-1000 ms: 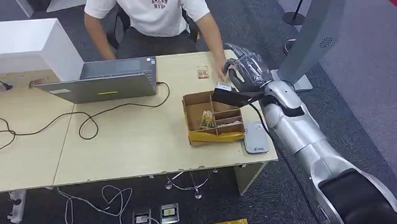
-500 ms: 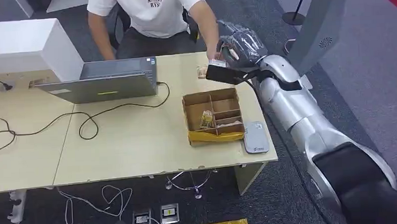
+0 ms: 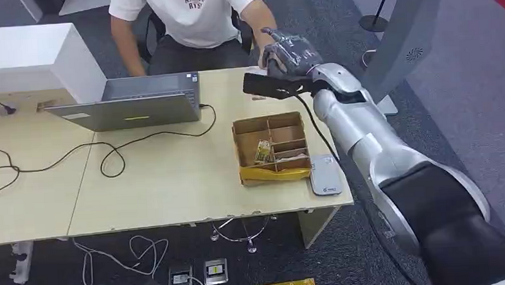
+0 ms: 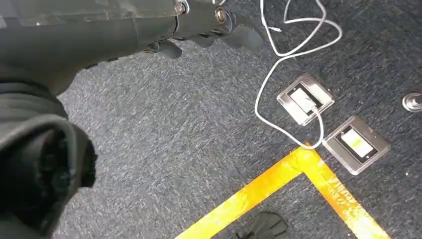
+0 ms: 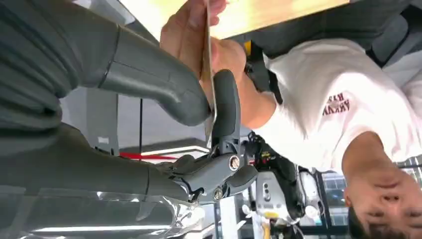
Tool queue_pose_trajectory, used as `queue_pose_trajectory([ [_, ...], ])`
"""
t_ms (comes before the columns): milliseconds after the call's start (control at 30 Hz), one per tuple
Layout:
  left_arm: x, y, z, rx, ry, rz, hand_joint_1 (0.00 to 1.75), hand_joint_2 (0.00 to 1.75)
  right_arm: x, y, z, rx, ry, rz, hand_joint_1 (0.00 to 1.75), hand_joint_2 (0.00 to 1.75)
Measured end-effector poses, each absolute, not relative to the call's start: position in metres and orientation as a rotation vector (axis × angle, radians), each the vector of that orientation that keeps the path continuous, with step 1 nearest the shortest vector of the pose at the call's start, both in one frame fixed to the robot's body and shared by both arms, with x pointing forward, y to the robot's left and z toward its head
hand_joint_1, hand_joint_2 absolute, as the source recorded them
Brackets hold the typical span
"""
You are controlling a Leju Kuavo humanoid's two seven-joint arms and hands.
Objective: Pass the card to the sensor for recognition and then transmit it.
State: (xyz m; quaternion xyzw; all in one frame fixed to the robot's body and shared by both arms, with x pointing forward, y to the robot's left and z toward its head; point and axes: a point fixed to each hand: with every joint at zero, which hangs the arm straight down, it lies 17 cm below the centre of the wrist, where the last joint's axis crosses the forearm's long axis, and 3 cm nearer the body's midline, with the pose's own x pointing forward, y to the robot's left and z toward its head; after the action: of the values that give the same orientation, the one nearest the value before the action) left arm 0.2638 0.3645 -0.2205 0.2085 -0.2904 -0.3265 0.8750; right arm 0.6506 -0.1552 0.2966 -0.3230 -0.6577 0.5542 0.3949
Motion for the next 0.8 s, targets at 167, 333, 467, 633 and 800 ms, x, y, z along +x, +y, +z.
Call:
queue_pose_trajectory([
  [167,0.262,0.365,-0.221,0.436,-0.603,-0.678,0.0,0.0,0.65,-0.151,0.282,-0.805,-1.639,1.422,0.0,1.75],
  [333,0.258,0.369,-0.222,0.459,-0.603,-0.667,0.0,0.0,0.65,-0.15,0.296,-0.838,-1.717,1.386,0.0,1.75],
  [467,0.252,0.371,-0.223,0.474,-0.612,-0.651,0.0,0.0,0.652,-0.158,0.327,-0.871,-1.821,1.316,0.0,1.75],
  [633,0.24,0.374,-0.225,0.487,-0.619,-0.621,0.0,0.0,0.657,-0.19,0.375,-0.94,-1.944,1.158,0.0,1.75],
  [800,0.227,0.375,-0.229,0.492,-0.613,-0.59,0.0,0.0,0.658,-0.267,0.416,-1.084,-2.005,0.929,0.0,1.75],
])
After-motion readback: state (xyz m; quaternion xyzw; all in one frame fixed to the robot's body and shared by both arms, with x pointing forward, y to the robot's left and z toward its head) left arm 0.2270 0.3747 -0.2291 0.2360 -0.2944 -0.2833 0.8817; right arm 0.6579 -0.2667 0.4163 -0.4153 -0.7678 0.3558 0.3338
